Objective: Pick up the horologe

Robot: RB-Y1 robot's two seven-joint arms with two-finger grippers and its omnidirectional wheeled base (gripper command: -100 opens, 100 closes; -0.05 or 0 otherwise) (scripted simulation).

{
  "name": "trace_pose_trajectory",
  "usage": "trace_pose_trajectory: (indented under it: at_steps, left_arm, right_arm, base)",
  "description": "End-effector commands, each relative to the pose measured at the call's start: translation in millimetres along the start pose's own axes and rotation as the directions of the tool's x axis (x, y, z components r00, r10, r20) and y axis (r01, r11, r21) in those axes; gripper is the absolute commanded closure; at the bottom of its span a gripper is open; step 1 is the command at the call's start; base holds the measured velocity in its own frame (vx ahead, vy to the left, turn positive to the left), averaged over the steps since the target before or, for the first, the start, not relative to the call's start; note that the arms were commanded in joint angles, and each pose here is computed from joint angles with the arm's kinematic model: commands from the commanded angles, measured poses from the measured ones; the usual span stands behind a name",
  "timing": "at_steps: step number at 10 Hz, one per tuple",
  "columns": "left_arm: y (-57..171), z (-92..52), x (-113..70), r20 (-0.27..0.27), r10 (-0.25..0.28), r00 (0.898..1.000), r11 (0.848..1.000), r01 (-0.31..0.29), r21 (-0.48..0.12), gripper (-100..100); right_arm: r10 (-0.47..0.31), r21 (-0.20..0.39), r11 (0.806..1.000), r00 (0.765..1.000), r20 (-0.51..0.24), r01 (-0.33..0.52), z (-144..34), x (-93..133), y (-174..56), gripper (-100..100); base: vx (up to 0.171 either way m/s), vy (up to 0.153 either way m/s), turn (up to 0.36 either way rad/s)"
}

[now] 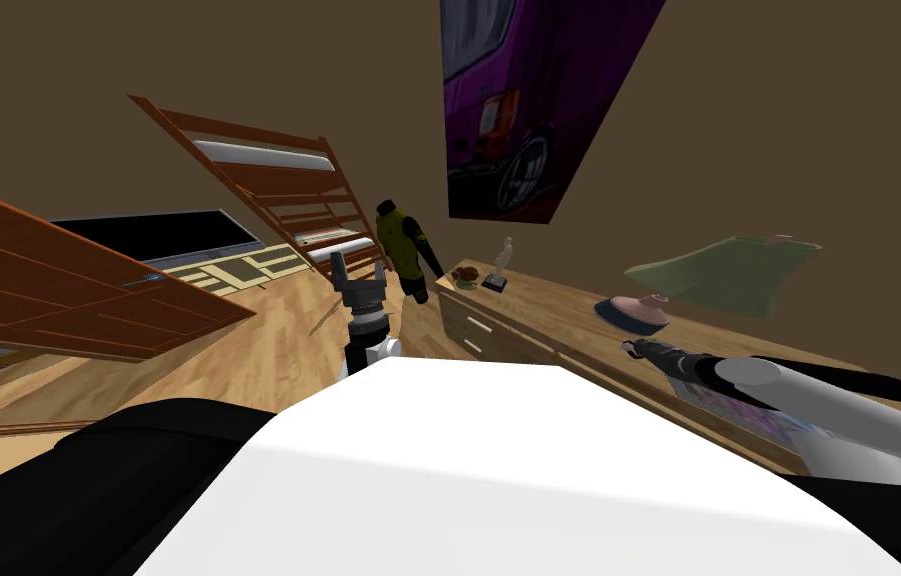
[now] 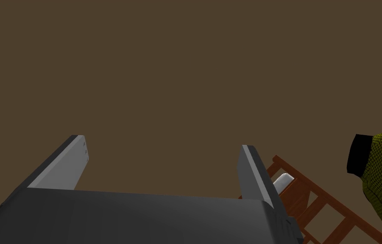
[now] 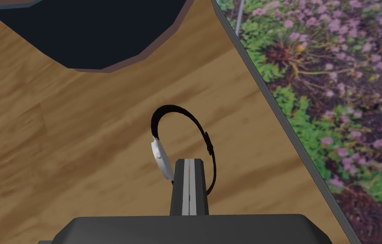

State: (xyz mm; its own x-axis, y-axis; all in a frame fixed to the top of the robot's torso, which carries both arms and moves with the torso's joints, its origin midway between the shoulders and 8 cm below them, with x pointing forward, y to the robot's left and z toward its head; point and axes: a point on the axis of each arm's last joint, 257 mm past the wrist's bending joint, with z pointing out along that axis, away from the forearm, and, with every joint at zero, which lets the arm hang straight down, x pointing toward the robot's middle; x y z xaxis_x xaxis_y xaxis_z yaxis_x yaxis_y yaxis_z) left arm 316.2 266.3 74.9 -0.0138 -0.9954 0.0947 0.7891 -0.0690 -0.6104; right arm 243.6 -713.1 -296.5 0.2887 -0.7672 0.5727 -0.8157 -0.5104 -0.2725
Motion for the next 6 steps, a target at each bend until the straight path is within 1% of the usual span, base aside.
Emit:
trace_pose_trajectory:
  at_steps: [1, 2, 3, 4, 5, 6]
  left_arm:
    - [0, 0.0, 0.0, 0.0, 0.0, 1.0, 1.0, 0.0, 0.0, 0]
    - [0, 0.0, 0.0, 0.0, 0.0, 1.0, 1.0, 0.0, 0.0, 0]
    - [0, 0.0, 0.0, 0.0, 0.0, 1.0, 1.0, 0.0, 0.0, 0]
    - [0, 0.0, 0.0, 0.0, 0.0, 1.0, 1.0, 0.0, 0.0, 0]
    - [0, 0.0, 0.0, 0.0, 0.0, 1.0, 1.0, 0.0, 0.0, 0]
    - [0, 0.0, 0.0, 0.0, 0.0, 1.0, 1.0, 0.0, 0.0, 0]
  right_arm:
    - [-0.038, 0.021, 0.999, 0.998, -0.048, 0.039, -12.4, 29, -20, -100]
    - [-0.051, 0.025, 0.998, 0.997, -0.061, 0.053, -16.6, 36, -25, -100]
    - [-0.08, 0.03, 0.996, 0.993, -0.086, 0.083, -26.1, 52, -37, -100]
    - [-0.095, 0.032, 0.995, 0.991, -0.098, 0.099, -31.3, 60, -43, -100]
    - [-0.126, 0.032, 0.991, 0.985, -0.119, 0.13, -41.8, 73, -53, -100]
    - [-0.14, 0.031, 0.989, 0.982, -0.128, 0.146, -47.1, 79, -58, -100]
  base:
    - [-0.054, -0.025, 0.043]
    - [-0.09, -0.048, 0.053]
    - [-0.117, -0.062, 0.045]
    - [-0.12, -0.042, 0.032]
    - [-0.114, -0.066, 0.048]
    - [-0.111, -0.07, 0.06]
